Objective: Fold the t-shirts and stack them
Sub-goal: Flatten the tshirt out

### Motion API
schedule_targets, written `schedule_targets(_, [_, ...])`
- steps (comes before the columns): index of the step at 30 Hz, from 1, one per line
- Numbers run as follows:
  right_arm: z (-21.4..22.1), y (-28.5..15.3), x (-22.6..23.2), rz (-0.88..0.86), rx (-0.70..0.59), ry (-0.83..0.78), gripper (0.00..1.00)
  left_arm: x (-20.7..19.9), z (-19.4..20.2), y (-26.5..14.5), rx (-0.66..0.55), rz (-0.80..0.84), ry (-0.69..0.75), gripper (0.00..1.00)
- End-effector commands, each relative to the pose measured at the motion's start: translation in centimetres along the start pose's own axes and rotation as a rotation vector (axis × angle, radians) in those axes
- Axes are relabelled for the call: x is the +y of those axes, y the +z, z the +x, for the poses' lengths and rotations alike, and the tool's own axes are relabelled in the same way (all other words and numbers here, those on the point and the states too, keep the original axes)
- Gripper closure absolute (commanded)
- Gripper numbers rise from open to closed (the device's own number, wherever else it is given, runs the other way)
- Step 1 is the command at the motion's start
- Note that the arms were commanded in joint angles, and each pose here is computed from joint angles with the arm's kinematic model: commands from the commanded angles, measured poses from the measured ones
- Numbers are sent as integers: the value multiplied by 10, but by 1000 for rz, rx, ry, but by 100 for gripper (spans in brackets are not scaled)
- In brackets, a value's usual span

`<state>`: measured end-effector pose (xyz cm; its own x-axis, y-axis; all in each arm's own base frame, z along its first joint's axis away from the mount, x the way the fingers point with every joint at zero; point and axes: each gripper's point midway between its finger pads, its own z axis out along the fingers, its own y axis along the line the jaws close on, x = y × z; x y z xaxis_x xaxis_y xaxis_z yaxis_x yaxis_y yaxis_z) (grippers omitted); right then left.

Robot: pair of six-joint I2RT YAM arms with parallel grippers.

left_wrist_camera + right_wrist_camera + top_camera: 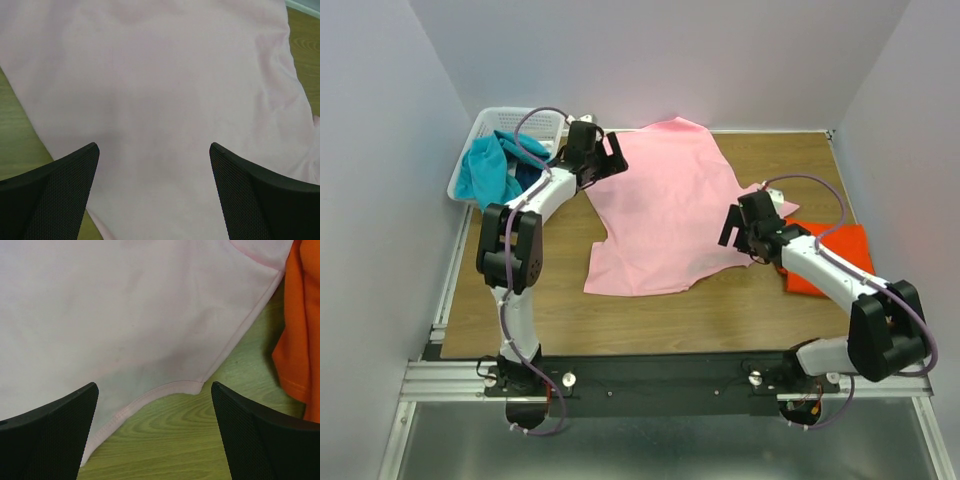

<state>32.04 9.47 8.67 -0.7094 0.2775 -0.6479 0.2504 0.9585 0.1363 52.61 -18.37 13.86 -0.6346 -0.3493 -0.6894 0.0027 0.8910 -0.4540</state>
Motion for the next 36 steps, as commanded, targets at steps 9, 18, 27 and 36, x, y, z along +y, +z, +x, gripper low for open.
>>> schedule_targets(9, [19, 50, 0, 51, 118, 69, 0, 37, 53, 54, 157, -102, 7, 2])
schedule_targets(18, [15, 77, -5, 77, 155, 45, 0, 45, 107, 40, 263, -47, -17, 2])
schedule_targets(27, [-12, 109, -24, 106, 170, 33, 0, 48, 175, -20, 328, -73, -36, 2])
schedule_targets(36, [-66, 161, 1, 44, 124, -58, 0, 6, 288, -85, 487, -33, -121, 2])
